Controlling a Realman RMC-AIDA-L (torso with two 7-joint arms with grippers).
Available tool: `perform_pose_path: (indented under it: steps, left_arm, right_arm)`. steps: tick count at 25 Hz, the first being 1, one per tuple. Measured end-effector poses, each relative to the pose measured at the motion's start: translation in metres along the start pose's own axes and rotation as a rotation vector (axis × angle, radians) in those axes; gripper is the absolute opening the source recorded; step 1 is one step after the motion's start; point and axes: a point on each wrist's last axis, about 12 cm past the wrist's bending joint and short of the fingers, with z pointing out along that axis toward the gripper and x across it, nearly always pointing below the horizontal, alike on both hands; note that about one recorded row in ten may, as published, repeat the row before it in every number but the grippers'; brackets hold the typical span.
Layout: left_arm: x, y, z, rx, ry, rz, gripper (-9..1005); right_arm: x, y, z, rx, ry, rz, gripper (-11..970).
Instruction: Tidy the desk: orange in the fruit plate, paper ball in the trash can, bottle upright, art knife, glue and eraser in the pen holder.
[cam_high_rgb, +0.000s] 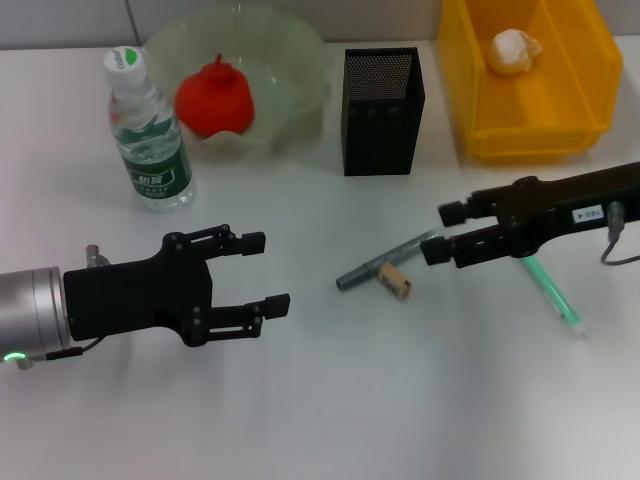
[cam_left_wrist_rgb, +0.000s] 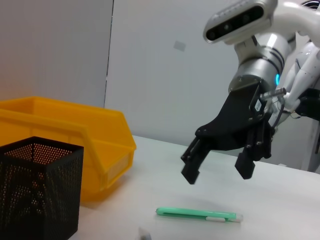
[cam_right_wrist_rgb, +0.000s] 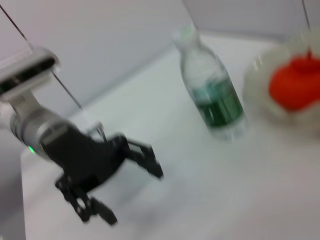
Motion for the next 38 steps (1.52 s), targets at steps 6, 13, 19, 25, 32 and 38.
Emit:
perform_pose_path:
  steps: [6, 13, 19, 25, 32, 38]
  left_arm:
    - [0.001, 0.000, 0.001, -0.008, 0.003, -0.001, 795]
    - [0.002, 0.002, 0.000, -0.019, 0.008, -0.002, 795]
    - [0.002, 0.002, 0.000, -0.023, 0.008, -0.002, 796]
    - [0.001, 0.003, 0.001, -0.025, 0.007, 0.003, 796]
    - [0.000, 0.004, 0.002, -0.026, 0.012, 0.015, 795]
    - [0.000, 0.005, 0.003, -0.026, 0.015, 0.016, 795]
  right_arm:
    - [-0.034, 0.002, -0.010, 0.081, 0.217, 0.112, 796]
    - [-0.064, 0.004, 0.003, 0.249, 0.503, 0.150, 790]
    - [-0.080, 0.009, 0.015, 0.331, 0.608, 0.138, 784]
    - [-0.083, 0.006, 0.020, 0.402, 0.640, 0.133, 779]
    - [-0.083, 0.003, 0.025, 0.496, 0.685, 0.145, 772]
    - [-0.077, -0.004, 0.041, 0.565, 0.708, 0.144, 767]
